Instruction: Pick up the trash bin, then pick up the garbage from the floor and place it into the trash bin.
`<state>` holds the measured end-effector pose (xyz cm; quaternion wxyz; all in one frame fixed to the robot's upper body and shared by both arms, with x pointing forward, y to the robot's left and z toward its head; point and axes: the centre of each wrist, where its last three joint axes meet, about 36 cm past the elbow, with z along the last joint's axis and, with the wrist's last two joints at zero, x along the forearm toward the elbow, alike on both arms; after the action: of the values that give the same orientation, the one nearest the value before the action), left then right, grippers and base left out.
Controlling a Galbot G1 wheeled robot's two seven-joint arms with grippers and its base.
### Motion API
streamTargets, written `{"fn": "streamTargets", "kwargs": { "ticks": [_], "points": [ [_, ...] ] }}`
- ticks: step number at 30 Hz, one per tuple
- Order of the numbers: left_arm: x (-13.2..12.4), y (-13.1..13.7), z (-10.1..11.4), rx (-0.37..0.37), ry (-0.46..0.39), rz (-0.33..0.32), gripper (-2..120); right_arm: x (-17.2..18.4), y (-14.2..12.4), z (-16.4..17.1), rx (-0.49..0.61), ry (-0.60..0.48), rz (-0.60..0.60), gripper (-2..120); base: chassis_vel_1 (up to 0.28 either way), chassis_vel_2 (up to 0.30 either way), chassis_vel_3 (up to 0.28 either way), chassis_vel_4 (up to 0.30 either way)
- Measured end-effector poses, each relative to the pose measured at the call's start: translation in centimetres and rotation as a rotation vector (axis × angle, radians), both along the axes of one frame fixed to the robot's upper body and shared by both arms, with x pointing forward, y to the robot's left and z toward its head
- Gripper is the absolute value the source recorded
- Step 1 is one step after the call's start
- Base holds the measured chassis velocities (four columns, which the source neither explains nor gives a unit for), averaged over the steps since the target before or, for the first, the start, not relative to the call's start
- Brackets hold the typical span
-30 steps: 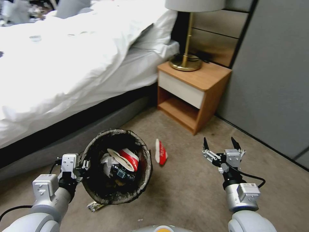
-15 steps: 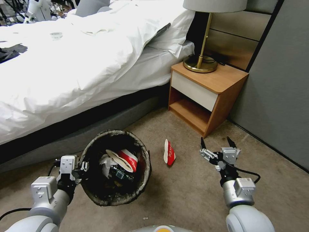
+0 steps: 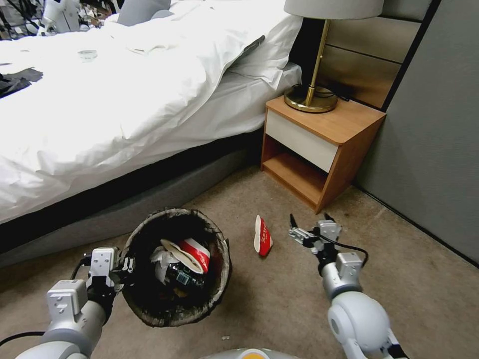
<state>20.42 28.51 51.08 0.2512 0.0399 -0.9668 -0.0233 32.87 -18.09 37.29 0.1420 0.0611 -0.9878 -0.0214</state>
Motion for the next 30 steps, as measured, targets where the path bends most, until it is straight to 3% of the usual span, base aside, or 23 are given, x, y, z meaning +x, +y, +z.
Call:
{"fn": "streamTargets", "kwargs": {
  "ticks": [9, 17, 30],
  "points": [
    [-0.3, 0.1, -0.1, 0.012, 0.014, 0.022, 0, 5.7, 4.4, -2.5, 0.092, 0.117, 0.094, 100, 0.0, 0.0, 0.0, 0.0],
    [-0.4, 0.4, 0.0, 0.015, 0.016, 0.037, 0, 10.8, 6.6, -5.3, 0.103, 0.233, 0.097, 100, 0.0, 0.0, 0.0, 0.0],
    [-0.5, 0.6, 0.0, 0.016, 0.02, 0.041, 0, 14.6, 8.9, -9.4, 0.061, 0.341, 0.05, 100, 0.0, 0.0, 0.0, 0.0]
  ]
}}
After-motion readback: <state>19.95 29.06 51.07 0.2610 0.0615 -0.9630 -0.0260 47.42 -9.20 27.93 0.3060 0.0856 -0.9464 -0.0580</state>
